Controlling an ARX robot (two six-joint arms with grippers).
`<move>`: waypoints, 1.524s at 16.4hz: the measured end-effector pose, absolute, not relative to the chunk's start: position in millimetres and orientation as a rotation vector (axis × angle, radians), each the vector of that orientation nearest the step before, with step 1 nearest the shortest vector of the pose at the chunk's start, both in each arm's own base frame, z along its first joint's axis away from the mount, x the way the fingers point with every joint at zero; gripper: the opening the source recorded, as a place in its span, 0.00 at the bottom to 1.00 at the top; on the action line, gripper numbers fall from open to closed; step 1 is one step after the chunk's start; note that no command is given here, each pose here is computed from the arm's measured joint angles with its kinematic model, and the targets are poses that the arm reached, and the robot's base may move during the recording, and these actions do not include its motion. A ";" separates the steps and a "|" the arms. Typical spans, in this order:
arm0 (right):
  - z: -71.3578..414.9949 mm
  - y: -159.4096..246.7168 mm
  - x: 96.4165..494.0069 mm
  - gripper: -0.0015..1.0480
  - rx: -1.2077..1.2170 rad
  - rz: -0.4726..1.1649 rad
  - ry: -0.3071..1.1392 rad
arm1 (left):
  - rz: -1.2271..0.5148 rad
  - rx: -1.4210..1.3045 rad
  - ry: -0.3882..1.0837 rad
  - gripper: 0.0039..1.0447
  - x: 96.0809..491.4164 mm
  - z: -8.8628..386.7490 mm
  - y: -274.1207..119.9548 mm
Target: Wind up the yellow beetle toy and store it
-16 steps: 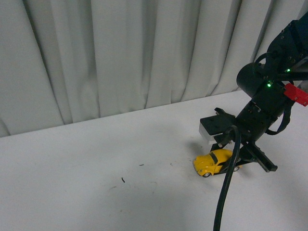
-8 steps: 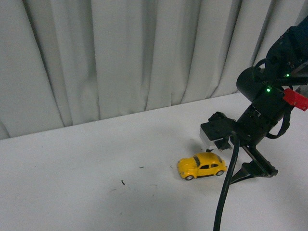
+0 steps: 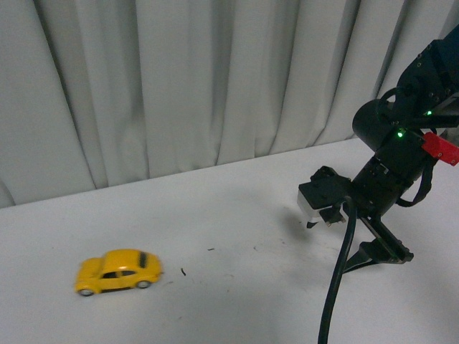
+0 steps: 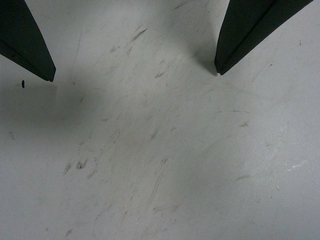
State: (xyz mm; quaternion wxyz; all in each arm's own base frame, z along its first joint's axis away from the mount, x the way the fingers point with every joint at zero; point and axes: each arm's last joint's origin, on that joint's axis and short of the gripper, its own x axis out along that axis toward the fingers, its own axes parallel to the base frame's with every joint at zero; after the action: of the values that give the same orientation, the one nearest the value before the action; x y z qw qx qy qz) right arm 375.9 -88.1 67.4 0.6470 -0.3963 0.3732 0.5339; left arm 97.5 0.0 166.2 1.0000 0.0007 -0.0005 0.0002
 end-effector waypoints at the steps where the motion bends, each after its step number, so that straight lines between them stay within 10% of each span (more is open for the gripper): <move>1: 67.5 -88.2 376.0 0.94 -0.902 1.213 0.848 | 0.001 0.001 -0.001 0.94 97.5 166.2 0.0; 11: 99.1 -78.0 366.4 0.94 -0.974 1.178 0.788 | 0.000 0.001 -0.001 0.94 97.5 166.2 0.0; 15: 225.0 -40.8 366.9 0.94 -1.261 0.927 0.325 | 0.000 0.001 -0.001 0.94 97.5 166.2 0.0; 21: 299.1 -28.1 313.2 0.93 -1.301 0.831 0.192 | 0.000 0.001 -0.001 0.94 97.5 166.2 0.0; 25: 275.3 -20.2 255.2 0.57 -0.733 0.047 0.073 | 0.002 0.001 0.000 0.94 97.5 166.0 0.0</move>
State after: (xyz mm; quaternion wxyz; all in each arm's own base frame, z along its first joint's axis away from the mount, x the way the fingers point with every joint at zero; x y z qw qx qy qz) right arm 255.2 -20.2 275.3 0.9327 -0.3581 0.0355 0.0230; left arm 97.5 0.0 166.0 1.0000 0.0007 -0.0001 0.0008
